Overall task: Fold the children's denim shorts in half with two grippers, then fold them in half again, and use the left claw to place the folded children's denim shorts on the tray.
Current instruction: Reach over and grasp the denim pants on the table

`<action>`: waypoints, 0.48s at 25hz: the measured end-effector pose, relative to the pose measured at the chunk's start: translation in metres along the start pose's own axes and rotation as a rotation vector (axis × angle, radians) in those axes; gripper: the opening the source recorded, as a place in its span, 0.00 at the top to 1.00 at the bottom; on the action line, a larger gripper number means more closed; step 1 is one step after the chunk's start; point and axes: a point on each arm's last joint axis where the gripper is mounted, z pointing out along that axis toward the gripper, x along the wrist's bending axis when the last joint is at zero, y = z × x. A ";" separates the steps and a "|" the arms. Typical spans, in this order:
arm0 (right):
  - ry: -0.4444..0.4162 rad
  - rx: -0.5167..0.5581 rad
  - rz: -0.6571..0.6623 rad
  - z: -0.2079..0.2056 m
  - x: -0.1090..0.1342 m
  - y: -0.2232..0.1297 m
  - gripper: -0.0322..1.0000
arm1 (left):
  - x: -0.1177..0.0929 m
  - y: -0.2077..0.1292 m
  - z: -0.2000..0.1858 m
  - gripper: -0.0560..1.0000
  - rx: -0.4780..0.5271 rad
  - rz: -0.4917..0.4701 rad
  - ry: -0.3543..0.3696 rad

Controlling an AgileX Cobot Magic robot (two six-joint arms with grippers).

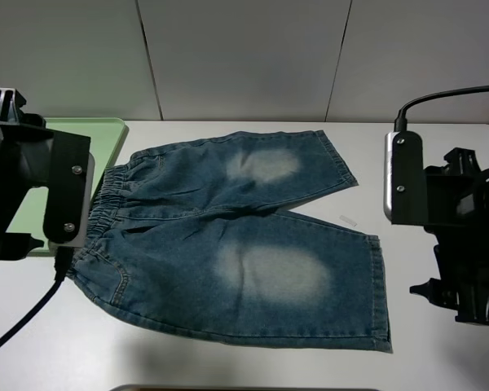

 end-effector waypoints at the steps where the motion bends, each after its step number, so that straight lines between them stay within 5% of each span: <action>1: 0.004 -0.018 -0.025 0.003 0.006 0.002 0.30 | 0.000 0.002 0.001 0.12 -0.018 -0.003 0.003; 7: 0.047 -0.073 -0.187 0.029 0.052 -0.005 0.30 | -0.021 -0.002 0.023 0.12 -0.035 0.078 -0.009; 12: 0.036 -0.107 -0.260 0.035 0.064 -0.008 0.30 | -0.045 -0.013 0.048 0.12 -0.021 0.213 0.006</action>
